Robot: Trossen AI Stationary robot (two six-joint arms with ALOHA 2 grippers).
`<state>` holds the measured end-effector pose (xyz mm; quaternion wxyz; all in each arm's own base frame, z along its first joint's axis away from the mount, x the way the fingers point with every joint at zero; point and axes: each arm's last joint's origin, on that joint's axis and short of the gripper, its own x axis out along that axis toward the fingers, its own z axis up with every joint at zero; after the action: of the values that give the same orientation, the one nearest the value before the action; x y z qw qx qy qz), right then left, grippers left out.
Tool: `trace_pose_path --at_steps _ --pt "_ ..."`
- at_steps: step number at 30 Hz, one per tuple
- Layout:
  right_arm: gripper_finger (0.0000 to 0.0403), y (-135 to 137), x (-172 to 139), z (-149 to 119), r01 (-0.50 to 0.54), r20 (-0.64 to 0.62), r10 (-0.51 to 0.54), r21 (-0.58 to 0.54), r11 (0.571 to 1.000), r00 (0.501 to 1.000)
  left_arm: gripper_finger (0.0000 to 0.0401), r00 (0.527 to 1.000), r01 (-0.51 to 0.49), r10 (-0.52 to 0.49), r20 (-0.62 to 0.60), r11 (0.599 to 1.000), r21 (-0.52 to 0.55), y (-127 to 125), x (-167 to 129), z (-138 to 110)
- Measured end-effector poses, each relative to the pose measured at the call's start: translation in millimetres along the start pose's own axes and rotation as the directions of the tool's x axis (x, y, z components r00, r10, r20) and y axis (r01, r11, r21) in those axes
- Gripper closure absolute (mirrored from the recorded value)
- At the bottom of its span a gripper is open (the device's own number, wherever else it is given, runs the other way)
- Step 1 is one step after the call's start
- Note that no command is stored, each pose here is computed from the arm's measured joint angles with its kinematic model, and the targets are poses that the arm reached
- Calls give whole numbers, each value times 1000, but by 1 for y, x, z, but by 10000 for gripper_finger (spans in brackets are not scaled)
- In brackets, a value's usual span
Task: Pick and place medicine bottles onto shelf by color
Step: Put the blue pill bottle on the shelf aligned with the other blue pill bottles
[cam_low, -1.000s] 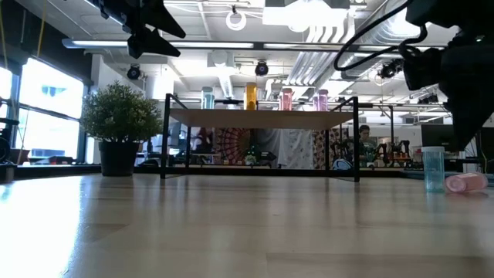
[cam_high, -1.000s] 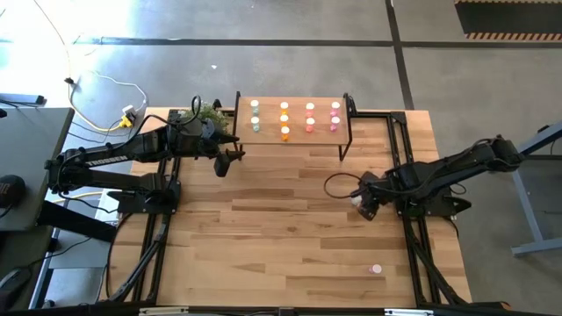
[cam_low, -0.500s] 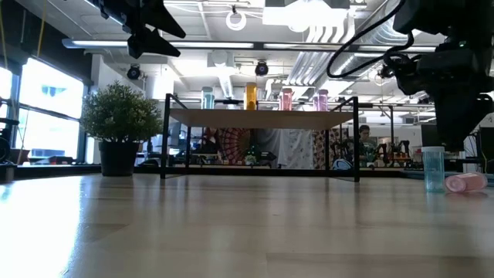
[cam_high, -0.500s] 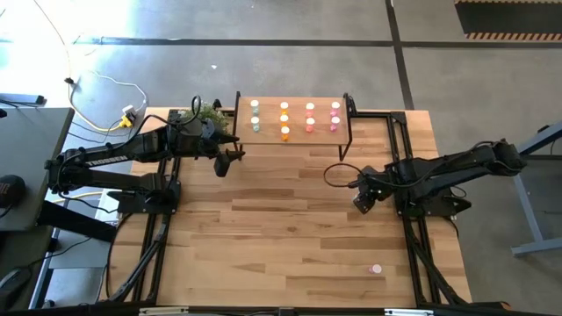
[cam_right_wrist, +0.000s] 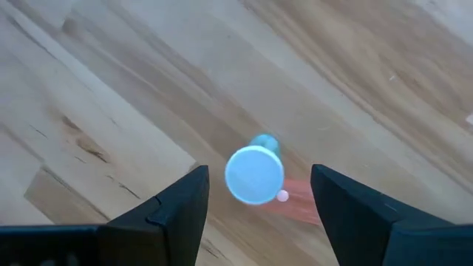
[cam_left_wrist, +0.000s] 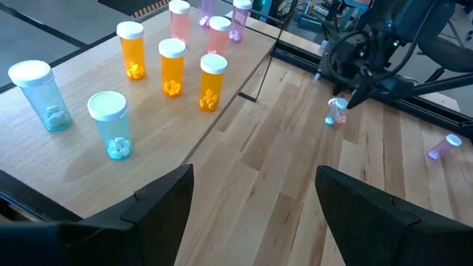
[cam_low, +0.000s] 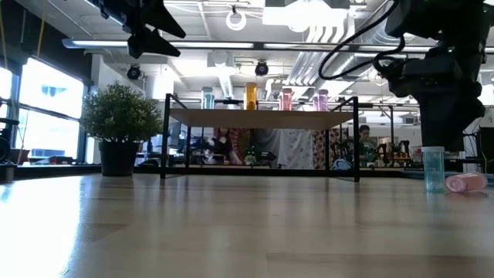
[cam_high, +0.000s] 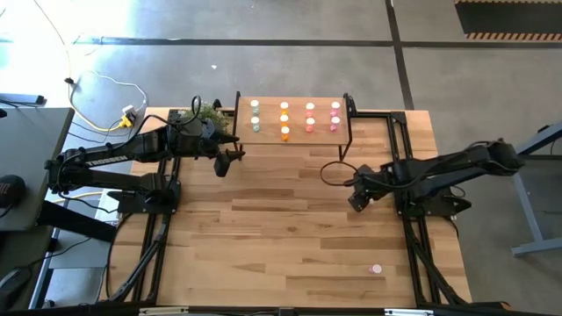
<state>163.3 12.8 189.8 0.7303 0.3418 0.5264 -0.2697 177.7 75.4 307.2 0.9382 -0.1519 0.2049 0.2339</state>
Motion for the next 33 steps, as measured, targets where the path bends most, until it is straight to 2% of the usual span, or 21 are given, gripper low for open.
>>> trace_pose_path --at_steps 11,24,28,33 --pt "181 8 18 3 44 -36 -45 -26 999 998 126 1000 1 -1 5 1000 0 0 0 0" --pt "284 8 19 4 44 -28 -45 -21 999 999 126 1000 2 -2 6 1000 0 0 0 1" --pt "300 8 19 4 44 -27 -45 -21 999 999 126 1000 1 -1 5 1000 1 0 0 1" --pt "300 8 19 4 44 -28 -44 -2 999 999 126 1000 1 -1 5 1000 0 0 0 1"
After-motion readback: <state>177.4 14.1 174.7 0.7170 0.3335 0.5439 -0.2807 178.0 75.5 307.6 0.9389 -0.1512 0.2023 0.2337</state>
